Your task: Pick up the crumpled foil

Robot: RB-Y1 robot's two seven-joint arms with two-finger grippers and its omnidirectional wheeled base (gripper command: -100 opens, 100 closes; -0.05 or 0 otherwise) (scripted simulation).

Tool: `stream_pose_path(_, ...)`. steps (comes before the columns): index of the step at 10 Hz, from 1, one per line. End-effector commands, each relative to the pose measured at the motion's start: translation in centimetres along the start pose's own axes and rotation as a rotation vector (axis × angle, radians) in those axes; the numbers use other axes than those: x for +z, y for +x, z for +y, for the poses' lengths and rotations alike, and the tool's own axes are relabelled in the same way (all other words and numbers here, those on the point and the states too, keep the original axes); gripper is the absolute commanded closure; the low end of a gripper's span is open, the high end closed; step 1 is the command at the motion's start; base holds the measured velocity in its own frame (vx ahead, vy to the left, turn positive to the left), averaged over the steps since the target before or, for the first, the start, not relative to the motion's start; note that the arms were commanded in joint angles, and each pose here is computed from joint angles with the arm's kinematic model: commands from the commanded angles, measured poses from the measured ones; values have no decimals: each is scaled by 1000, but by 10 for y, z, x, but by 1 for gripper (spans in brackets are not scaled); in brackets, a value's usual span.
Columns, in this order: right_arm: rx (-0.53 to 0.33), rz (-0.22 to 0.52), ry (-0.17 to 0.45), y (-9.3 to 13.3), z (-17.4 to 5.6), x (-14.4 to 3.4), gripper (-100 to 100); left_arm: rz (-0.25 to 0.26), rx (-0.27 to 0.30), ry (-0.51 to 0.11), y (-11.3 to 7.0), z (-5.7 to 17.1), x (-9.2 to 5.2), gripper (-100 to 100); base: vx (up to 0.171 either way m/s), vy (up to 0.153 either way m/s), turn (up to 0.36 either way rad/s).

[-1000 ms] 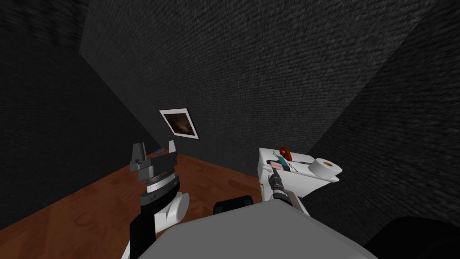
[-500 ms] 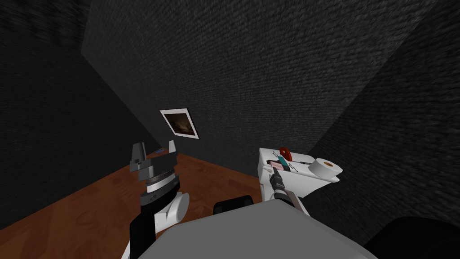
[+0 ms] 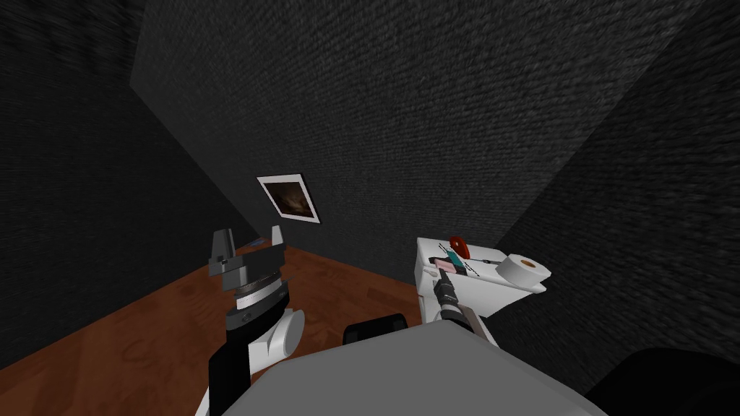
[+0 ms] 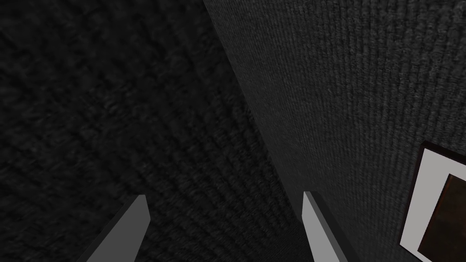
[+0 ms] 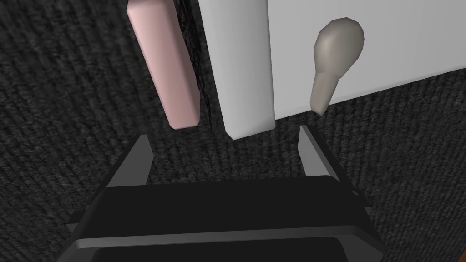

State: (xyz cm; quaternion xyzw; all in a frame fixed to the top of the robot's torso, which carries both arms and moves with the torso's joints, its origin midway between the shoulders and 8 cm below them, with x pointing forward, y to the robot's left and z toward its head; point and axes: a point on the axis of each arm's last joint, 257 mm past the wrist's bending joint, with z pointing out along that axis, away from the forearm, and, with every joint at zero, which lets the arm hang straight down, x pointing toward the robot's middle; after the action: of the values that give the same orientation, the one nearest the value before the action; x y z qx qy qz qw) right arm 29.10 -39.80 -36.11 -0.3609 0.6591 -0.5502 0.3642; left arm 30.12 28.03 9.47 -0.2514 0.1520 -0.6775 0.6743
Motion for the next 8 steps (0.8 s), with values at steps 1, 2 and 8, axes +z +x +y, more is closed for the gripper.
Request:
stream_pose_path(1,0,0,0,0,0,0,-100,0,0,0,0,0,0,0,0,0,0)
stream_pose_path(2,0,0,0,0,0,0,-100,0,0,0,0,0,0,0,4,0,-13)
stream_pose_path(8,-97,13,68,11,-13,4,-100,0,0,0,0,0,0,0,7,-1,-24)
